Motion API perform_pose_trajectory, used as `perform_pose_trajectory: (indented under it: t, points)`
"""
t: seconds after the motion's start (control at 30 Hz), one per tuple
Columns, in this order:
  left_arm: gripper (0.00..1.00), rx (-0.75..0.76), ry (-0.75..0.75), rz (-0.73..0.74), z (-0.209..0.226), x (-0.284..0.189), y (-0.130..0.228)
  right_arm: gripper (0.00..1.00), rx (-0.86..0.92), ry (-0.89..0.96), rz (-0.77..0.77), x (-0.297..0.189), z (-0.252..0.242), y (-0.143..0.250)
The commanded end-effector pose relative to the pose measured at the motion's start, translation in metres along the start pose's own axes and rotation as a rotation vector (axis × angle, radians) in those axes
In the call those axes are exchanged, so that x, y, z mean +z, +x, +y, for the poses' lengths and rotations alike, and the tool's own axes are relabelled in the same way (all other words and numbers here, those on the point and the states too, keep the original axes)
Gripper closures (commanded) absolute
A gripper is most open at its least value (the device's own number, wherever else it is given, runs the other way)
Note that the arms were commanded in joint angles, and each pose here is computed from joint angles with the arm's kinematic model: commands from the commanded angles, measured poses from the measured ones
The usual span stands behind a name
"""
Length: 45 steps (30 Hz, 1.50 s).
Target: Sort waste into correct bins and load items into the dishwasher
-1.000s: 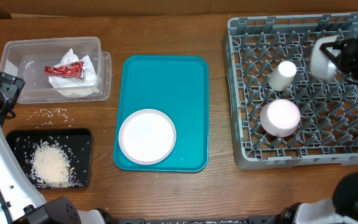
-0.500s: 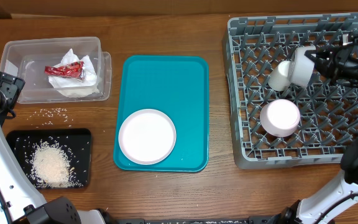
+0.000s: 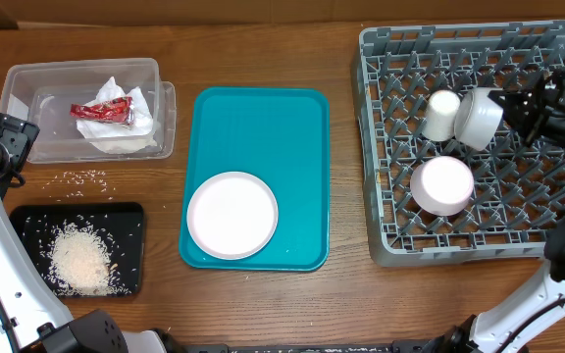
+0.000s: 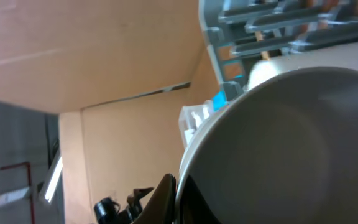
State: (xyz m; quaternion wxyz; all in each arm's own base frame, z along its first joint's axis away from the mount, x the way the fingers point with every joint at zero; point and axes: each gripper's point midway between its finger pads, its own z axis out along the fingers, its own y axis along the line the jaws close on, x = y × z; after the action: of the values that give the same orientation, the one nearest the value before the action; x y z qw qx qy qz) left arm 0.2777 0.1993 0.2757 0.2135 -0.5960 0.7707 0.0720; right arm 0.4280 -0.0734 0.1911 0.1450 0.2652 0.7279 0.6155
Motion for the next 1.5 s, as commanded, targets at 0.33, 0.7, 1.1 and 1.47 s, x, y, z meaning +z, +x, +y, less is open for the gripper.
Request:
perform_pose_trajectory:
  t: [0.33, 0.7, 1.1, 1.47]
  points:
    - [0.00, 0.012, -0.020, -0.001, 0.003, 0.004, -0.001, 0.96, 0.050, 0.200, -0.082, -0.026, -0.047, -0.014]
    - [0.00, 0.012, -0.020, -0.001, 0.003, 0.004, -0.001, 0.74, 0.017, 0.409, -0.245, -0.093, -0.056, -0.026]
    - [0.00, 0.012, -0.020, -0.001, 0.003, 0.004, -0.001, 0.55, -0.048, 0.496, -0.351, -0.131, -0.011, -0.008]
    - [0.00, 0.012, -0.020, -0.001, 0.003, 0.004, -0.001, 0.85, -0.213, 0.756, -0.214, -0.057, -0.024, -0.004]
